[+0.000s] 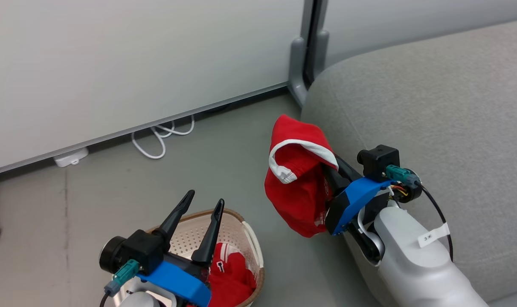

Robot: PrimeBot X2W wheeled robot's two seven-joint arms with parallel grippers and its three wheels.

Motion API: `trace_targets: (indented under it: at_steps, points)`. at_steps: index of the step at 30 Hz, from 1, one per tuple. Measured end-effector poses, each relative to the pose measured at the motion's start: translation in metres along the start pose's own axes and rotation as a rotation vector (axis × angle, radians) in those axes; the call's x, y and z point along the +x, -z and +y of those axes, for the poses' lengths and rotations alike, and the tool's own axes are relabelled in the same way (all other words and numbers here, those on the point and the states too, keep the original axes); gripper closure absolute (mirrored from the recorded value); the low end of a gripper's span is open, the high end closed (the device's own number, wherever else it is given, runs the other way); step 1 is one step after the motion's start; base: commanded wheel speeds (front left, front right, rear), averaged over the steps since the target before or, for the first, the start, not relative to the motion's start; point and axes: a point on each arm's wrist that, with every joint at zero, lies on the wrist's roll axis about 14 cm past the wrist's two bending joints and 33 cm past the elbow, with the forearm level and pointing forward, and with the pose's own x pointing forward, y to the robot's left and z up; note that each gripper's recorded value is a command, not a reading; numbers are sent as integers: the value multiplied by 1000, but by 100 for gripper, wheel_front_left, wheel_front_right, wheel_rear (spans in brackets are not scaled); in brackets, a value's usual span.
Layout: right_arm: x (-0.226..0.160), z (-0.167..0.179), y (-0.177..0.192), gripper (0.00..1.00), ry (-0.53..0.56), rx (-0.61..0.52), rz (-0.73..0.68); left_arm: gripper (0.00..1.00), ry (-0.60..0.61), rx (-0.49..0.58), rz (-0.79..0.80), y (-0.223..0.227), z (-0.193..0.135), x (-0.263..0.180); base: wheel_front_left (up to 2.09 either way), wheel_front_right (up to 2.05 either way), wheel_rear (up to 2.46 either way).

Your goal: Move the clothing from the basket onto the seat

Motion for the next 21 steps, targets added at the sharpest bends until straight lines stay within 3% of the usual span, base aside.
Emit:
trace_targets:
  at_steps: [12, 21]
  points:
    - [-54, -74, -3, 100, 221, 2, -15, 0, 230, -13, 43, 18, -54, 48, 0, 0, 0]
    - [-86, -110, 6, 100, 351, 23, -1, 0, 360, -37, 68, 31, -88, 68, 0, 0, 0]
